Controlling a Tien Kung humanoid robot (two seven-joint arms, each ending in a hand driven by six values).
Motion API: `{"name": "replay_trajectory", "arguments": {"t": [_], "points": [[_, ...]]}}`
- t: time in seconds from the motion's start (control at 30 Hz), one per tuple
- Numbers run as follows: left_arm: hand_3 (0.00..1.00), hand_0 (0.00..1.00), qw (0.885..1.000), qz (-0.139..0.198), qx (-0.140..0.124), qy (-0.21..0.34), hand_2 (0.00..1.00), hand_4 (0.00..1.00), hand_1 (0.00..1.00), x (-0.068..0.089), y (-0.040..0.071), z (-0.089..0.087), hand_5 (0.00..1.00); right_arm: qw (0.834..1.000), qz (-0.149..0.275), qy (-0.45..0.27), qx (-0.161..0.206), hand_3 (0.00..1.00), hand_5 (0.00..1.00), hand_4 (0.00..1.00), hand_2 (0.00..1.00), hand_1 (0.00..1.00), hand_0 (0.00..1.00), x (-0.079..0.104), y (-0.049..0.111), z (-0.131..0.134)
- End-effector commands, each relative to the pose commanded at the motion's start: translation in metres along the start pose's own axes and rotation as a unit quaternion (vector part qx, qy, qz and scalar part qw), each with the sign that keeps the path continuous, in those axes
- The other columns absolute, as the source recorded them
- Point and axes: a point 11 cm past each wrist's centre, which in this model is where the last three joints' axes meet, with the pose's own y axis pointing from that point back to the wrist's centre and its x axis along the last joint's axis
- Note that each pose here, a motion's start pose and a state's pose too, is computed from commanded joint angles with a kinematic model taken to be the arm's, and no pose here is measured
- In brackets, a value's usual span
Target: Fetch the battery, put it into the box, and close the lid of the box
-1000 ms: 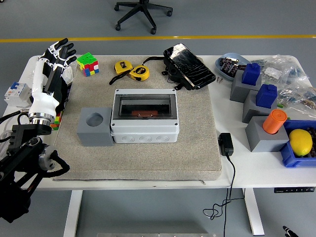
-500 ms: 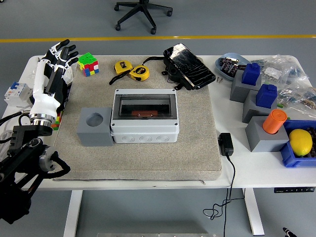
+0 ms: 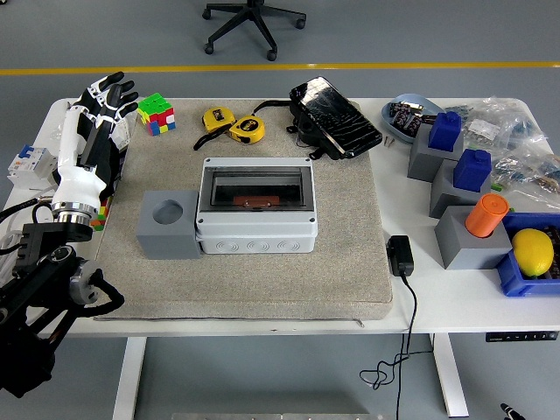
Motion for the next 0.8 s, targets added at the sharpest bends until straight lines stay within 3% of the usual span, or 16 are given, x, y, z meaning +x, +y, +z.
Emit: {"name": "replay_trajectory", "arguments": {"t": [0.8], "points": [[0.73, 0.703, 1.0, 0.0, -0.005, -0.002, 0.717, 0.998, 0.703, -0.0003, -0.001, 0.0026, 0.664, 1.0, -0.001, 0.002, -0.001, 0.54, 0.389, 0.858, 0.651, 0.645, 0.585, -0.0006, 0.0, -0.0004]]}}
